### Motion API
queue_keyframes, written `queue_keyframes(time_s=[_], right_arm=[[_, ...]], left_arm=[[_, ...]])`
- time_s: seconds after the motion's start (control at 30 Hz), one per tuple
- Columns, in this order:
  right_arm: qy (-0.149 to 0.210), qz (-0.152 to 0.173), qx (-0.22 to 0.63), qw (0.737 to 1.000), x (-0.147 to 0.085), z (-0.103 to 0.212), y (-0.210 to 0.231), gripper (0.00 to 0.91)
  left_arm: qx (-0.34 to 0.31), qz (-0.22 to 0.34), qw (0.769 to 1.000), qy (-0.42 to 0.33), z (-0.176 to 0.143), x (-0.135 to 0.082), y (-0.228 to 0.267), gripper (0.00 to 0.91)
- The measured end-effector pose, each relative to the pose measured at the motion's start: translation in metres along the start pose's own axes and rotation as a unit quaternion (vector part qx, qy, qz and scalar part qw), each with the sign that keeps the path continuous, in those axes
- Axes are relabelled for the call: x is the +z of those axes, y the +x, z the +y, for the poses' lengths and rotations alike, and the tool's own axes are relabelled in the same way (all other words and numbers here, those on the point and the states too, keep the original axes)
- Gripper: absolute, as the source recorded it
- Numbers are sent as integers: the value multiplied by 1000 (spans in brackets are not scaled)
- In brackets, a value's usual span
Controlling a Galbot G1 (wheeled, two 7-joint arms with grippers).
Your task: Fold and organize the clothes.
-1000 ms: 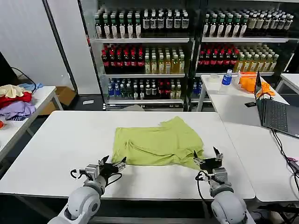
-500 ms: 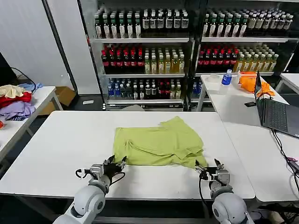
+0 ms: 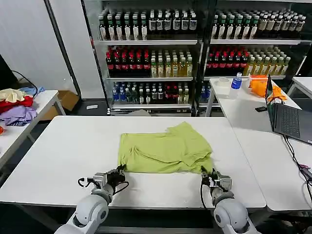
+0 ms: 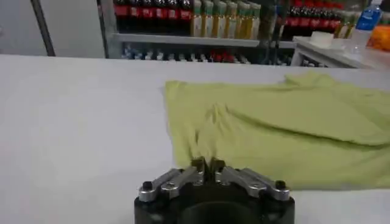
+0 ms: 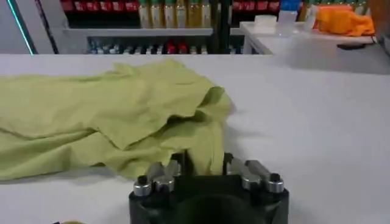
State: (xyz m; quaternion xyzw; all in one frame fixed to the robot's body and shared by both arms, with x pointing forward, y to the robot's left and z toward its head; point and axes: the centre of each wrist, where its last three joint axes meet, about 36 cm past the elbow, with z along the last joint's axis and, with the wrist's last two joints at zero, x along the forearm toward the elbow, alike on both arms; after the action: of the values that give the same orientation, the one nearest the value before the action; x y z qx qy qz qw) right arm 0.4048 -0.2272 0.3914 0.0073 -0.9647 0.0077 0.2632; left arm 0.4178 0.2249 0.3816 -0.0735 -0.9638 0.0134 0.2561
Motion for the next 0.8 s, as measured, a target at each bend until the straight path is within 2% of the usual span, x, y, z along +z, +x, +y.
queue_keyframes(time_s=[0.47, 0.8], right_arm=[[9, 5, -3, 1000, 3, -1, 10, 0], [13, 3, -5, 1000, 10, -1, 38, 0]], left_arm=[[3, 1, 1000, 6, 1, 3, 13, 30], [0, 2, 1000, 2, 7, 4, 32, 30]])
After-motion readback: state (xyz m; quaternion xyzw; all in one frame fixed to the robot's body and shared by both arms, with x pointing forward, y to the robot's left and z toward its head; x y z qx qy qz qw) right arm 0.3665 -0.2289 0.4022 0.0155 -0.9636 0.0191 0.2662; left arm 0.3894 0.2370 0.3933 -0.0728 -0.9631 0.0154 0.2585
